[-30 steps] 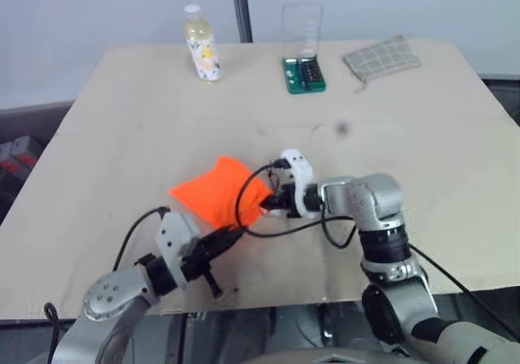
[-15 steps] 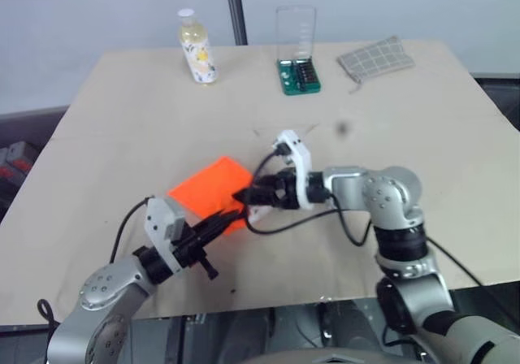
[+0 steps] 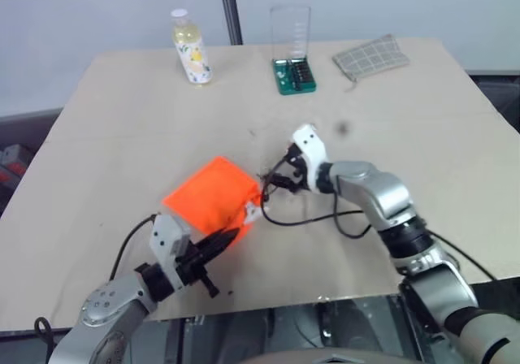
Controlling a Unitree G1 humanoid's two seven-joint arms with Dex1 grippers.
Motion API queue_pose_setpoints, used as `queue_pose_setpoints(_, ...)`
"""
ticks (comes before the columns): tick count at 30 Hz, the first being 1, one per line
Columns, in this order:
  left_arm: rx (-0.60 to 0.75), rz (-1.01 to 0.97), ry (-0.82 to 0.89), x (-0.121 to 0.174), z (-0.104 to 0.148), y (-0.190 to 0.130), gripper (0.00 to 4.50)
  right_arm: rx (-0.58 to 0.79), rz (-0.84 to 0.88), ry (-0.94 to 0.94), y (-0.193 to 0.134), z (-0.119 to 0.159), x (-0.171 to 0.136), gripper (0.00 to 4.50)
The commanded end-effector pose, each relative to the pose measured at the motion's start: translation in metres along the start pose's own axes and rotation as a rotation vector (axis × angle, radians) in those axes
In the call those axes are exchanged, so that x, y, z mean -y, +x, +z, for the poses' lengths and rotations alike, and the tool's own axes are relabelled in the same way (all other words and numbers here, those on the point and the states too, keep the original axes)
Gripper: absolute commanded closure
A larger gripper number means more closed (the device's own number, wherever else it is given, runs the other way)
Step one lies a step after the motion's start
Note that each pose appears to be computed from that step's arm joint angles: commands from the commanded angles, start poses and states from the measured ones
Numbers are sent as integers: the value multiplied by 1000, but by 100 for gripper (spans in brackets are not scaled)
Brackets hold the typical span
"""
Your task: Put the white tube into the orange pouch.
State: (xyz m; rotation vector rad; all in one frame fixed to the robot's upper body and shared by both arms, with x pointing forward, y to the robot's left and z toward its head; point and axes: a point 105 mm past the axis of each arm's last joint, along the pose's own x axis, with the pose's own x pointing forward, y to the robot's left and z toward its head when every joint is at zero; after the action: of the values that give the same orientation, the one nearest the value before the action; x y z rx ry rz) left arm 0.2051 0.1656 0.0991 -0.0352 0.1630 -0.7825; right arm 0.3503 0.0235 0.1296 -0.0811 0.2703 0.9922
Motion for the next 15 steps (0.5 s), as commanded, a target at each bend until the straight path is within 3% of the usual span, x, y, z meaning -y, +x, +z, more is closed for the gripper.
queue_pose_setpoints(1, 46, -15, 34, 6, 11, 3, 450, 29, -1, -89, 8, 4, -3, 61)
queue_pose_setpoints(15, 46, -1, 54, 3, 11, 4, 450, -81, 3, -129, 11, -37, -6, 61)
